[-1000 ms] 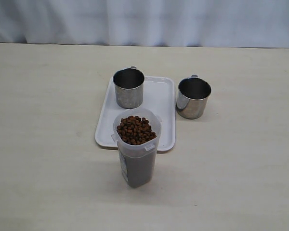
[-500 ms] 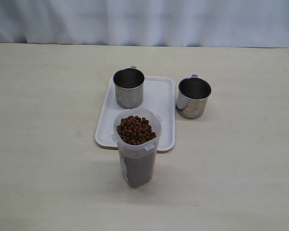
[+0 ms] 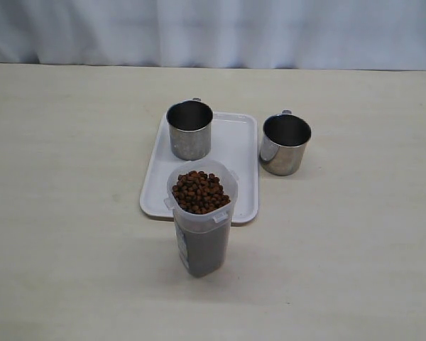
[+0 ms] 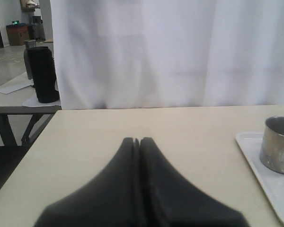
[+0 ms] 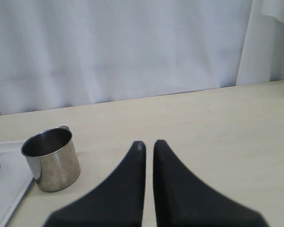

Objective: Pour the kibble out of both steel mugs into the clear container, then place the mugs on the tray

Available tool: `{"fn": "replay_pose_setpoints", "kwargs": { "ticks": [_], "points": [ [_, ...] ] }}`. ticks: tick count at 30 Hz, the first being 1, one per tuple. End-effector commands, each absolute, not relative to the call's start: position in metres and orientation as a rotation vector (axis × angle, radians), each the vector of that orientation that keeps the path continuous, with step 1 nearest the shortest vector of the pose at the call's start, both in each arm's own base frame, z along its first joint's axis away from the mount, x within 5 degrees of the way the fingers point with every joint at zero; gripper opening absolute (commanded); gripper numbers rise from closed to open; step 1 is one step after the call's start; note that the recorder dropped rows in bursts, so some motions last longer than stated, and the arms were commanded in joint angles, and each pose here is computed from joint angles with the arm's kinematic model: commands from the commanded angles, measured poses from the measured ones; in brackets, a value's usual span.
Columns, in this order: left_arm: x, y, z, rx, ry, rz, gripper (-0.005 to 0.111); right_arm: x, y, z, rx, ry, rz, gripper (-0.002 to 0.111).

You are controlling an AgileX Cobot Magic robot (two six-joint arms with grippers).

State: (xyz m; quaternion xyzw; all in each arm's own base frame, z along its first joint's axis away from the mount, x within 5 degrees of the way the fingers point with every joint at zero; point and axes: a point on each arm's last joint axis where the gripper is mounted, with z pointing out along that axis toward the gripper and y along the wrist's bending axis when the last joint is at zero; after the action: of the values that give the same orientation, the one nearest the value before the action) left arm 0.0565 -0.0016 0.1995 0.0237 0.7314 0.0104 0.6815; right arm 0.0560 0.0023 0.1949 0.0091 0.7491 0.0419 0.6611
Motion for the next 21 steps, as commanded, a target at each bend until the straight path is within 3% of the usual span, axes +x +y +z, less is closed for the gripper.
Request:
{"fn": "replay_pose_setpoints", "kwargs": {
  "ticks": [1,7,21],
  "points": [
    [0.056,-0.001,0.200,0.044,1.633,0.018,0.000,0.056,0.002,0.194,0.013,1.694,0.092,0.004],
    [0.056,-0.001,0.200,0.044,1.633,0.018,0.000,0.056,0.003,0.196,0.011,1.674,0.094,0.004],
    [0.056,-0.001,0.200,0.046,1.633,0.019,0.000,0.045,0.008,0.248,-0.024,1.089,0.192,0.004]
  ]
}}
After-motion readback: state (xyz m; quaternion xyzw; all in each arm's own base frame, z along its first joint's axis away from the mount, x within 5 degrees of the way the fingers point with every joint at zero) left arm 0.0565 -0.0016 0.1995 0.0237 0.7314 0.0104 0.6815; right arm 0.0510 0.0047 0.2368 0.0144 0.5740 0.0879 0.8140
